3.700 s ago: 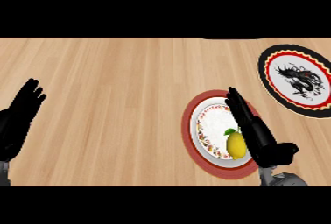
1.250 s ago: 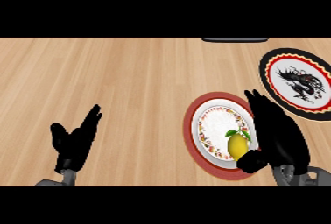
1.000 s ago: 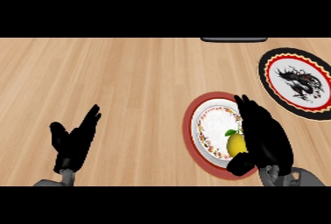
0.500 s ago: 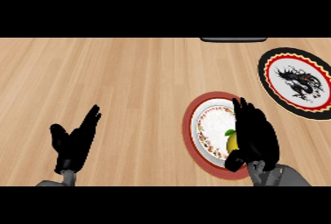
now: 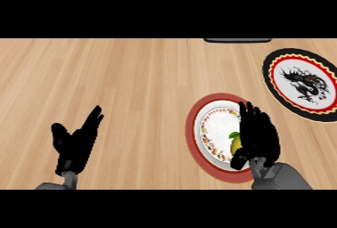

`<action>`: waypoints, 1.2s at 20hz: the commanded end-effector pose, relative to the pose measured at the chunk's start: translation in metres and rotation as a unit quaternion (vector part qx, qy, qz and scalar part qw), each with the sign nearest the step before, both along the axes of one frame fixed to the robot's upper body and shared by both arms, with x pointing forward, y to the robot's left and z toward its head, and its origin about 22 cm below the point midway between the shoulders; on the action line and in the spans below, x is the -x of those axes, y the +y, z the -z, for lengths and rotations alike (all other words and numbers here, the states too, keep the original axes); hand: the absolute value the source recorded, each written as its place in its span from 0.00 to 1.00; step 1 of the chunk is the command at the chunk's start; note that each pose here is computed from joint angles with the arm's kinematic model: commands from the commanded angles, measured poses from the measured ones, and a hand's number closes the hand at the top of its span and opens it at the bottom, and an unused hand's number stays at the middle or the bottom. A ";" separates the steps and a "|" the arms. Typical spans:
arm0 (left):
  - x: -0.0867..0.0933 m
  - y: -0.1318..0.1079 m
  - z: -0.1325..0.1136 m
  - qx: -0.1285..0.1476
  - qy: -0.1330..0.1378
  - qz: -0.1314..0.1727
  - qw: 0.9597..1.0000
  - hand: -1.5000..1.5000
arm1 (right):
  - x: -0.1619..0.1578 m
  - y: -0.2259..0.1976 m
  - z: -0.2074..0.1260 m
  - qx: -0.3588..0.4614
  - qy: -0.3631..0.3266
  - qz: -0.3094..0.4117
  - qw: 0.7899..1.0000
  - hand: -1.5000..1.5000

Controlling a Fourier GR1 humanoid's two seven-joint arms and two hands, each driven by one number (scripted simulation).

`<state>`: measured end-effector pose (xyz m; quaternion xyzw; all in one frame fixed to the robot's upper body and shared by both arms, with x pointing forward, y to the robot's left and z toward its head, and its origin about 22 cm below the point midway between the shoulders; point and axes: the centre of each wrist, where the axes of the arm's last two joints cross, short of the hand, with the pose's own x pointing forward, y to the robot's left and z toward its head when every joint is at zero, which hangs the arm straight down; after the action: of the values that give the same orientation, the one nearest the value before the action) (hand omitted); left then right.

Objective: Pick the lemon from the plate and place it in the plate

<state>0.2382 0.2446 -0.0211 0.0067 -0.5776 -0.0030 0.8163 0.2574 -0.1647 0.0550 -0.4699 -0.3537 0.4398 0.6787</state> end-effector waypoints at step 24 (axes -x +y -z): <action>0.002 0.002 0.005 0.002 0.018 -0.011 1.000 0.50 | 0.037 0.048 0.002 -0.125 -0.113 -0.173 0.970 1.00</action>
<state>0.2341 0.2452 -0.0215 0.0109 -0.5777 0.0002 0.8161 0.2405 -0.1350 0.0454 -0.4287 -0.4604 0.4787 0.6124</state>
